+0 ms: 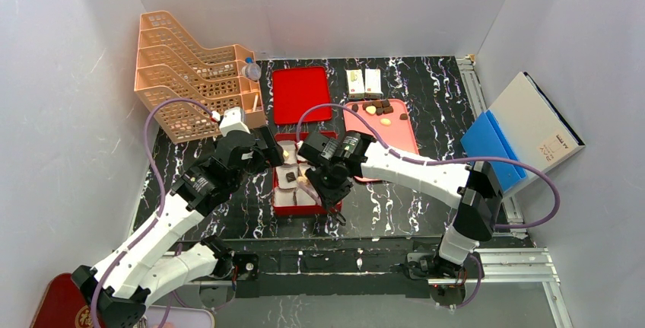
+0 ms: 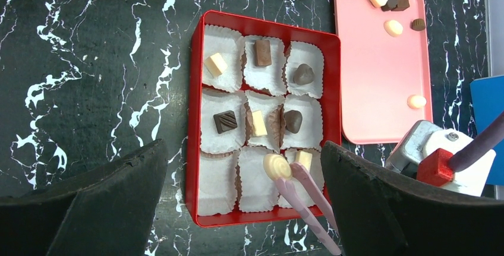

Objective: Pack the chocolate
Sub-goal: Place the fake chocolate in the packing box, then place the clamp at the center of the board.

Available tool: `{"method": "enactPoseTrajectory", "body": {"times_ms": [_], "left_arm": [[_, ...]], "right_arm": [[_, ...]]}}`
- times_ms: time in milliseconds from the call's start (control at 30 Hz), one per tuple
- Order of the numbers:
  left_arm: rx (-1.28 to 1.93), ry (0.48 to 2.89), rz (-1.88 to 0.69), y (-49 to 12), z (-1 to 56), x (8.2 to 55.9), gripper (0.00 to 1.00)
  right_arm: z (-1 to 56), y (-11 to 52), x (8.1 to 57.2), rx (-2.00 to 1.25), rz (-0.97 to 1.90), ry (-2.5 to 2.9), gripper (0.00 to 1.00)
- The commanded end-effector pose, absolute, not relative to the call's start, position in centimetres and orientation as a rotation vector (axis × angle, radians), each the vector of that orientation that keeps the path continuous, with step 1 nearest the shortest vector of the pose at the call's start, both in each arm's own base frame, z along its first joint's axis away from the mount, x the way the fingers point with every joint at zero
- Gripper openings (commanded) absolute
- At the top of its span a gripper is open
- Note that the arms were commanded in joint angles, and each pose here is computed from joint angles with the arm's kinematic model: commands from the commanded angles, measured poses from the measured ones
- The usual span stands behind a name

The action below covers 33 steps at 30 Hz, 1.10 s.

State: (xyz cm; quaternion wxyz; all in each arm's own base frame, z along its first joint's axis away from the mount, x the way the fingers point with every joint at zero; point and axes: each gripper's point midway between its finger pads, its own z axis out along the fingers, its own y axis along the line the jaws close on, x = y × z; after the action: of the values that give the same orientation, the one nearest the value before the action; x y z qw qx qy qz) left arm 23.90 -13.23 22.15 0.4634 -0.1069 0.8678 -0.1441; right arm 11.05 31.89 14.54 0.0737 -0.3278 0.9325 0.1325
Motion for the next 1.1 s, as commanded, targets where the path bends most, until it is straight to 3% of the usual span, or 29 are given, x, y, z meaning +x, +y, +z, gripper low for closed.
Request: {"method": "enactPoseTrajectory", "body": {"times_ms": [0, 667, 1067], "left_arm": [[-0.271, 2.148, -0.335, -13.1, 21.4, 23.8, 0.98], [-0.276, 2.156, -0.331, -13.1, 21.0, 23.8, 0.99], [-0.263, 2.162, -0.328, -13.0, 21.1, 23.6, 0.99]], "right_arm": [[16.1, 33.2, 11.1, -1.009, 0.483, 2.745, 0.33], [16.0, 32.7, 11.0, -1.018, 0.477, 2.739, 0.35], [17.3, 28.5, 14.6, -0.784, 0.268, 2.674, 0.31]]}}
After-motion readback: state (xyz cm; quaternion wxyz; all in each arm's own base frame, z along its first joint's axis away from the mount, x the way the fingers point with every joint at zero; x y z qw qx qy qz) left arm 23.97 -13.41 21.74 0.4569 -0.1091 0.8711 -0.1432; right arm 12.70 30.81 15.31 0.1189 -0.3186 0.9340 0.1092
